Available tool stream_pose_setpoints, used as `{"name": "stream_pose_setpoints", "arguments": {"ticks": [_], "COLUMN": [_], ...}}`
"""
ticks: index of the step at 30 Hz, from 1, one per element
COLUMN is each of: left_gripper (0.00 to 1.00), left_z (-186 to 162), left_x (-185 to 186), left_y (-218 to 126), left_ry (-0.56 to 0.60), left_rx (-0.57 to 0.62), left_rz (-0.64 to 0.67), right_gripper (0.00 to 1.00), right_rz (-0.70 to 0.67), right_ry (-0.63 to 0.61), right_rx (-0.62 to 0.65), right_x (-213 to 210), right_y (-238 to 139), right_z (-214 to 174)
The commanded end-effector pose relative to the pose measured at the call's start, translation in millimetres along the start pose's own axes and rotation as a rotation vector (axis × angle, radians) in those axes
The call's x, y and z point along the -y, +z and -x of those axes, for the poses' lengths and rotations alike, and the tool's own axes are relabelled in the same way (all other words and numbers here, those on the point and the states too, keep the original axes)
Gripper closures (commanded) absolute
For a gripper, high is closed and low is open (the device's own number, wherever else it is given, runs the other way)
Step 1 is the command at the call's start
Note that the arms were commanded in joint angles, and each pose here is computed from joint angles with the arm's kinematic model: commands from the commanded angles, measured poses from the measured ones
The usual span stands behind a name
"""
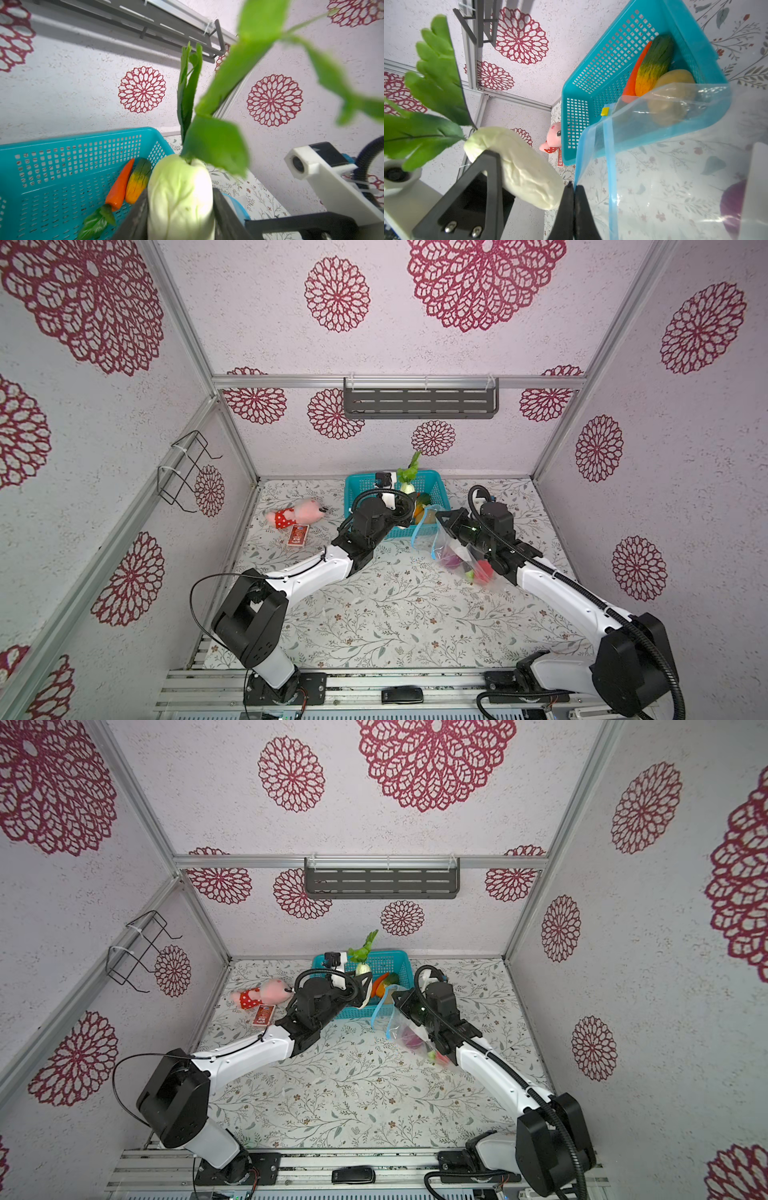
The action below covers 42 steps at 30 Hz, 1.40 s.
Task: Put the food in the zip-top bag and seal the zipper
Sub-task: 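Lift the white cabbage with the left gripper and carry it toward the bag, then lower the cabbage into the bag mouth held by the right gripper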
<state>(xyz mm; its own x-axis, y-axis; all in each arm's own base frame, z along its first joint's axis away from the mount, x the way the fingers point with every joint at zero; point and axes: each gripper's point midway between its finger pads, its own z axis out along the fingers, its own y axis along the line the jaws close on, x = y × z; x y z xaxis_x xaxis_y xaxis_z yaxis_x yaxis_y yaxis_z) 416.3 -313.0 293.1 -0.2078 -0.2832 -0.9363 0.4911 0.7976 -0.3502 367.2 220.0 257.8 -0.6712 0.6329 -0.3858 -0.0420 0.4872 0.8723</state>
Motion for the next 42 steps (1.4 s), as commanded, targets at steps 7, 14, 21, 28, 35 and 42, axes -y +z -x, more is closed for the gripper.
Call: {"name": "stream_pose_setpoints", "arguments": {"ticks": [7,14,21,28,35,42], "left_gripper": [0.68,0.67,0.66,0.62,0.58,0.54], "left_z": [21,-2,-18,-36,-48,-55], "left_x": [33,37,37,36,35,37], "left_y": [-7,-8,-14,-17,-20,-21], "left_ry": [-0.048,-0.069,-0.078,-0.073,-0.086,-0.093], "left_rx": [0.232,0.221,0.194,0.161,0.143,0.124], "left_rz": [-0.149,-0.184,-0.189,-0.190,-0.195,-0.207], "right_gripper": [1.00,1.00,1.00,1.00,1.00,1.00], "right_rz": [0.161,0.189,0.196,0.204,0.207,0.209], "right_ry": [0.041,0.044,0.037,0.038,0.036,0.033], "right_rx": [0.035,0.030,0.035,0.026,0.029,0.031], "right_x": [-47,-56,-60,-62,-62,-62], "right_y": [-11,-12,-12,-10,-10,-11], "right_z": [16,18,20,19,19,20]}}
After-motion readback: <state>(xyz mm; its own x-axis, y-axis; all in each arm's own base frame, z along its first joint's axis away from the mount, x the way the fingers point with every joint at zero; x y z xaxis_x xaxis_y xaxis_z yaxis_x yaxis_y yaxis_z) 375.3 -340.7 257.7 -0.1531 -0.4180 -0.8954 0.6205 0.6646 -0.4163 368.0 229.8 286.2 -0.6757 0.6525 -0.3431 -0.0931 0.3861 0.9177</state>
